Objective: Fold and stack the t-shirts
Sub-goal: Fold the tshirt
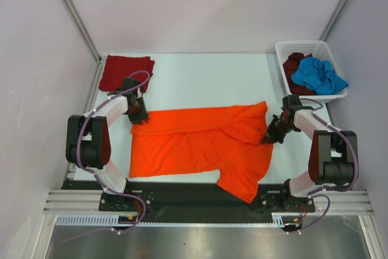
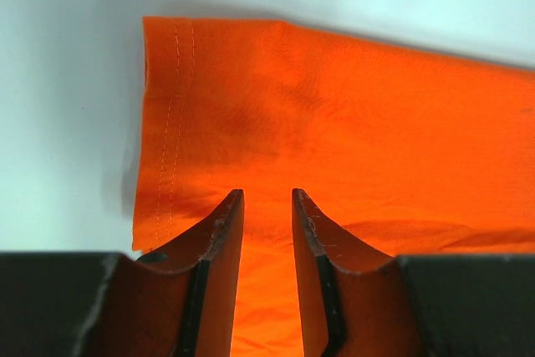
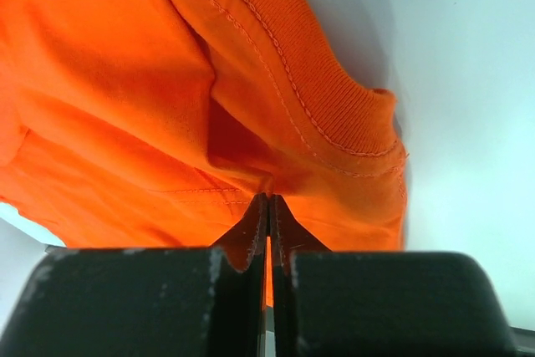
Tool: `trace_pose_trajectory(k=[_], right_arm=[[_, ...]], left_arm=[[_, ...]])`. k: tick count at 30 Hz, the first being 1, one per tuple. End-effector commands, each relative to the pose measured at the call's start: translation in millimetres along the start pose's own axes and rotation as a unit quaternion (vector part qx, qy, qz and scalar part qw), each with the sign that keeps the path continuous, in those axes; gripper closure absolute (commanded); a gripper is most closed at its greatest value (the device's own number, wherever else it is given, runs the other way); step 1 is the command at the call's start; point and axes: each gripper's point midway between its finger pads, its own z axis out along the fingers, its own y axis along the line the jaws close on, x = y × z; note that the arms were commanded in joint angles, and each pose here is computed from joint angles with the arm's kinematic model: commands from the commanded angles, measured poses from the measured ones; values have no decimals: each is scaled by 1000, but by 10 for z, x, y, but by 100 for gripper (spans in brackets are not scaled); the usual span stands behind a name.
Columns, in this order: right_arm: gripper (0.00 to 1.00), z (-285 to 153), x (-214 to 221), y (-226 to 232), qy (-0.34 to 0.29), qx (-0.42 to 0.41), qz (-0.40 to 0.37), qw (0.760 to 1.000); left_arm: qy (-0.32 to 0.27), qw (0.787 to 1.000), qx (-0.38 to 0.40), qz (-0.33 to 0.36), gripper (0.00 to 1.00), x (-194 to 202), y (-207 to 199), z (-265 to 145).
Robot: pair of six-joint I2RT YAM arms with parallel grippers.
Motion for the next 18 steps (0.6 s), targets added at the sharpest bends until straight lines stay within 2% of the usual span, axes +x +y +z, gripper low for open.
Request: trace_pose_trajectory(k=[1,9,11,12,13,16,18], right_arm=[[100,44,60,18,15,-4,9,1000],[99,55,36,-75,5,32,-11,999],[89,-72,-140,-88,-33,64,-38,997],[84,-109,-80,-27,-33,81,-69,994],[75,-201,-205,15,-63,101,-89,989],[61,-335,-241,171,-94,131,-153,975],[47,-436,-311,330,-117,141,-190,965]], left_arm=[[-28,999,11,11,65,-122,-62,-115],[-25,1000,8,13,65,-85,-37,-107],[-28,999,10,12,65,-101,-47,-110],[-28,999,11,12,65,-99,-52,-110],[-29,999,11,12,65,-110,-56,-120],[-31,999,12,13,65,-123,-61,-120],[-32,999,11,12,65,-130,-61,-123]])
